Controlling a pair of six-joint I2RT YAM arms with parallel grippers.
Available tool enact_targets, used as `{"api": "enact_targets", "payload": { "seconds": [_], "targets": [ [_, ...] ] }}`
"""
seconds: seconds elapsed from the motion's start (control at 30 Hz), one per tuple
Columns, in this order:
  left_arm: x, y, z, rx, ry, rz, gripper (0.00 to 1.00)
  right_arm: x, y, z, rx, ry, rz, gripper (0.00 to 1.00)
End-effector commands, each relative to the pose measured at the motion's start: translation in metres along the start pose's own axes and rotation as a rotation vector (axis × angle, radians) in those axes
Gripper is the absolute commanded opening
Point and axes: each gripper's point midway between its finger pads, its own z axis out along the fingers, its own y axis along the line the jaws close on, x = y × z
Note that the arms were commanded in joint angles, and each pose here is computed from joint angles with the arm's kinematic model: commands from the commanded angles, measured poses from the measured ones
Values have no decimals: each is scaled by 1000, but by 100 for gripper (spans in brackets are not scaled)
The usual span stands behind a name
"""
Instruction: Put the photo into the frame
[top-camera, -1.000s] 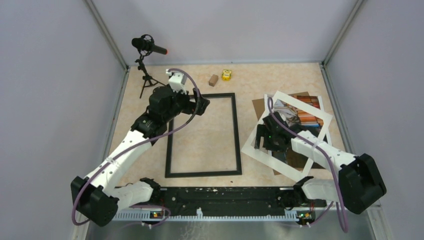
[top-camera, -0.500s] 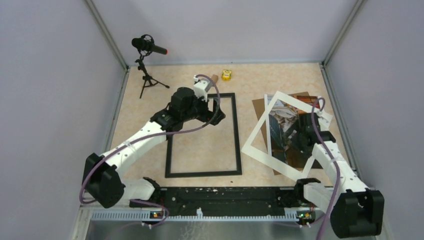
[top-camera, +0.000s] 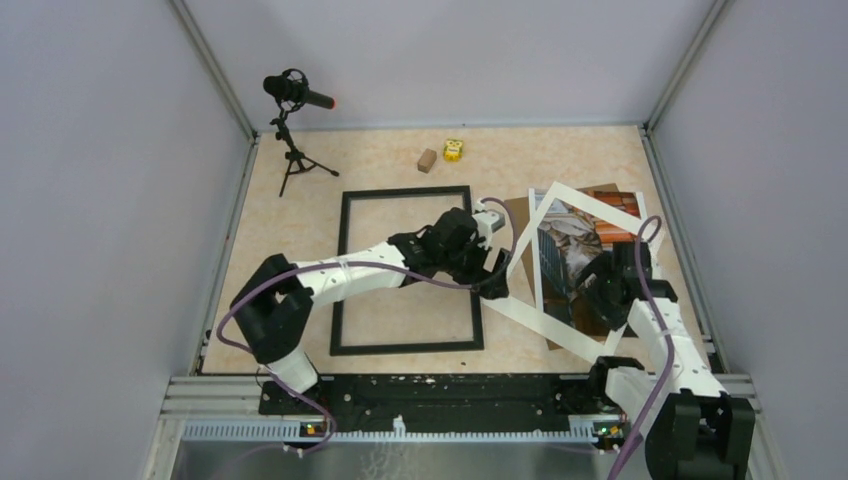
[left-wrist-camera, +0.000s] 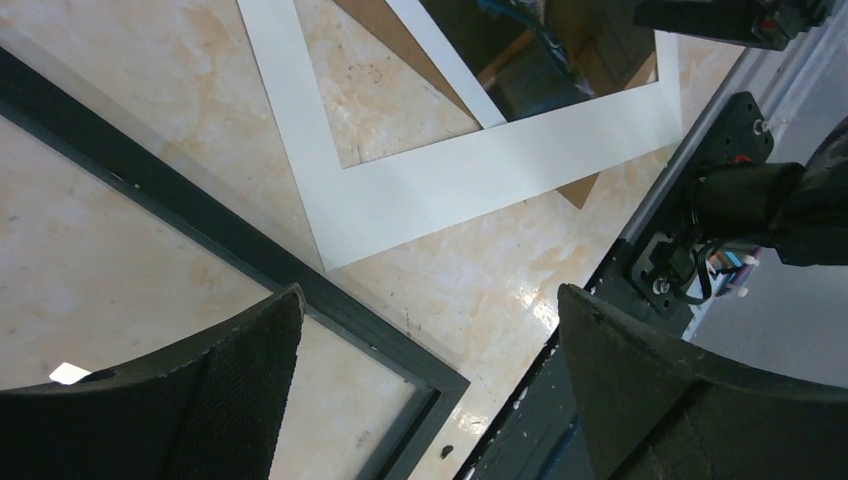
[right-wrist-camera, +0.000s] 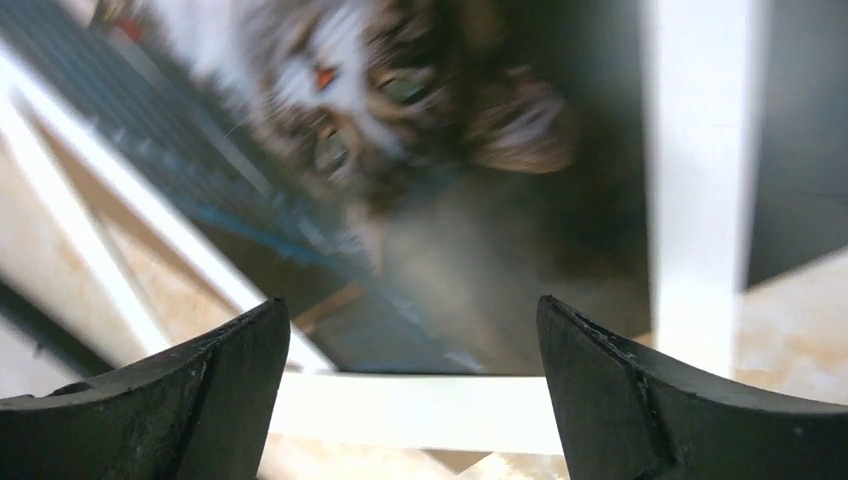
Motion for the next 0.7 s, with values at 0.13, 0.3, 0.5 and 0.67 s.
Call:
{"api": "enact_targets", "payload": {
  "seconds": [0.13,0.3,0.5,0.67],
  "targets": [
    [-19,1,36,-24,-84,-128,99,34,71,-17,-474,135,-197,89],
    [-3,0,53,16,-54,-183,98,53,83,-22,-512,180,-253,86],
    [12,-3,65,66,-18,-246,99,31,69,-17,-335,96,-214,86],
    [19,1,72,63,-6,-287,99,1,42,-15,-178,-51,-30,92]
  ]
}}
